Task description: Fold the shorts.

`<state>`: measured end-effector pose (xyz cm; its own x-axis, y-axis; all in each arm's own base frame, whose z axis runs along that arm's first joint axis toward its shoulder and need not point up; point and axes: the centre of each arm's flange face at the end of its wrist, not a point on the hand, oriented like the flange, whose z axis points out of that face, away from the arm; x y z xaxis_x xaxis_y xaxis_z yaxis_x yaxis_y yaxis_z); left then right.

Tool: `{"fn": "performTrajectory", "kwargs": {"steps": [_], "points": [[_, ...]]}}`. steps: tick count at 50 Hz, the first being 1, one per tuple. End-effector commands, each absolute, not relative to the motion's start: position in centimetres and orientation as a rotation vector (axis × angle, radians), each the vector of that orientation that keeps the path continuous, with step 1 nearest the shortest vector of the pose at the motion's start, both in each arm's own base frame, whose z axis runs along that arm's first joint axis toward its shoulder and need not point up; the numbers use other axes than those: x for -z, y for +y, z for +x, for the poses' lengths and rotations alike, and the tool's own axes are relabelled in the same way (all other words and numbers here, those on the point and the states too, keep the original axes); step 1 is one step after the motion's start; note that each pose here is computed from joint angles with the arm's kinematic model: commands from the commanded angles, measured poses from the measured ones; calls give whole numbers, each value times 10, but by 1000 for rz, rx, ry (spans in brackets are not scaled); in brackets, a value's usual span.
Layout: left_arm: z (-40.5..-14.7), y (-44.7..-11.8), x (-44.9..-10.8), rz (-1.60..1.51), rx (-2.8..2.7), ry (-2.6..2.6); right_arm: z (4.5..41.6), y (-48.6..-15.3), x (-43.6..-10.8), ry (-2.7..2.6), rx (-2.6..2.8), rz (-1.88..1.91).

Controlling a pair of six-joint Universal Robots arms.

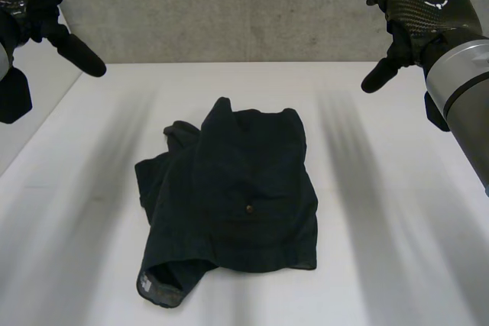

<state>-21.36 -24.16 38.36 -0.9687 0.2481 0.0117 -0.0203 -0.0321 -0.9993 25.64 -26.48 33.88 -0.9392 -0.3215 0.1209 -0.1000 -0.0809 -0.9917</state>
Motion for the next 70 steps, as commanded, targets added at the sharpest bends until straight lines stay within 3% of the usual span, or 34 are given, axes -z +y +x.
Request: {"fn": "performTrajectory", "kwargs": {"steps": [1, 8, 12, 22, 31, 43, 51, 55, 56, 61, 70], "points": [[-215, -238, -372, -259, -2077, -2082, 257, -264, -336, 2026, 2163, -528], [-215, -221, -336, -292, -1989, -2151, 267, -255, -311, 2005, 2103, -837], [-217, -199, -294, -353, -1900, -2208, 271, -251, -289, 1964, 2051, -971], [-231, -148, -223, -557, -1645, -2320, 263, -251, -259, 2000, 2028, -988], [-236, -153, -196, -604, -1534, -2407, 265, -249, -245, 2023, 1986, -1009], [-261, -192, -173, -679, -1613, -2370, 268, -250, -222, 2079, 1906, -1056], [-295, -219, -207, -829, -1817, -2211, 267, -251, -223, 2072, 1936, -1114], [-314, -218, -253, -773, -1988, -2081, 267, -252, -224, 2072, 1948, -1119], [-315, -218, -280, -702, -2080, -2030, 267, -253, -225, 2070, 1952, -1117], [-295, -219, -363, -469, -2324, -1837, 265, -257, -230, 2066, 1975, -1105], [-267, -208, -431, -448, -2598, -1647, 266, -259, -233, 2053, 1990, -1105]]}}
